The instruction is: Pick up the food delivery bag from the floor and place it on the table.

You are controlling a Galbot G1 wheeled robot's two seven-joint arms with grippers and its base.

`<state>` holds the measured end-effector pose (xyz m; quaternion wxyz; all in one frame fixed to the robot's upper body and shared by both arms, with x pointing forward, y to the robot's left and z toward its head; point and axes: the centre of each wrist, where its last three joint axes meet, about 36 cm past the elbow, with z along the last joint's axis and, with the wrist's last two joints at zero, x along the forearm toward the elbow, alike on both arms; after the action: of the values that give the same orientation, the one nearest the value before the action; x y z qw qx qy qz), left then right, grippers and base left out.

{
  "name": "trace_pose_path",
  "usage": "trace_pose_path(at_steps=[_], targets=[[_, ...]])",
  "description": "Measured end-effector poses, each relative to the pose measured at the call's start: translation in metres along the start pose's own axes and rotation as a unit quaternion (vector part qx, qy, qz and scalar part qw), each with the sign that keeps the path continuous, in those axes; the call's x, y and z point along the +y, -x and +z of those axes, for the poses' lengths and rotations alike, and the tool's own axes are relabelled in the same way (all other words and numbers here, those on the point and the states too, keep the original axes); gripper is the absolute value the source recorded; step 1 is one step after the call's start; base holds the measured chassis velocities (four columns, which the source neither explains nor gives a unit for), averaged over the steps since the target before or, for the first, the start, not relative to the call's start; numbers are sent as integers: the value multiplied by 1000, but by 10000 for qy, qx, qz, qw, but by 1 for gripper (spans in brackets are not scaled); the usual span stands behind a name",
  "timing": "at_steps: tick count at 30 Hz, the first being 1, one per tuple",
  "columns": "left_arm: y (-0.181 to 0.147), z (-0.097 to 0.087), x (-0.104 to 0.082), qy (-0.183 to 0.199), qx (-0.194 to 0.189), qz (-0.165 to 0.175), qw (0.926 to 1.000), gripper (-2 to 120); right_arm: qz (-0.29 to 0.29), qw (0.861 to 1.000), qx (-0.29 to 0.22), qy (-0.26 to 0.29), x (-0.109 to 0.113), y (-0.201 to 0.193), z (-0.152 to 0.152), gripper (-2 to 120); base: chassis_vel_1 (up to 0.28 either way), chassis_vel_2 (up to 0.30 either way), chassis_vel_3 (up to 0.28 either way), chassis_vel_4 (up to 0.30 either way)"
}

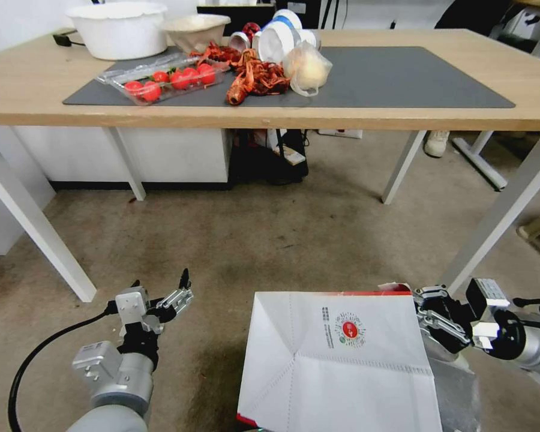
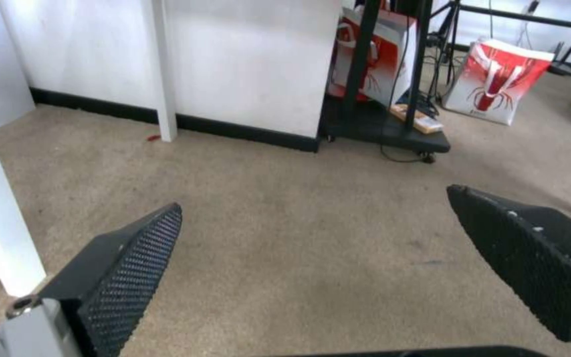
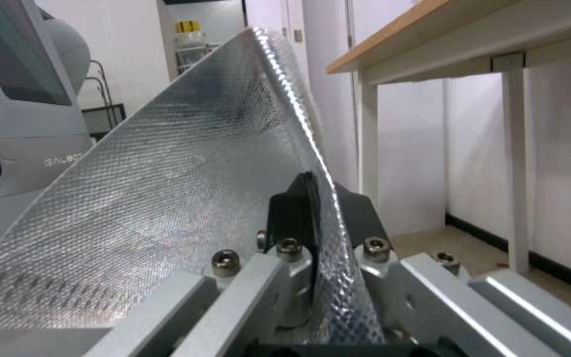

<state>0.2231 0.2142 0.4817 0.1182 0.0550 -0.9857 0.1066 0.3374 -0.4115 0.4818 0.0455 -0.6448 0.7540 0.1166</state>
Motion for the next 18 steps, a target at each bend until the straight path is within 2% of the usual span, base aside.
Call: trace_pose_path(at_steps=[18], targets=[[-1,-2,0,22,-25,-69,10000,100,13,10000,-39,65,5,3,8,0,0,0,0,0]])
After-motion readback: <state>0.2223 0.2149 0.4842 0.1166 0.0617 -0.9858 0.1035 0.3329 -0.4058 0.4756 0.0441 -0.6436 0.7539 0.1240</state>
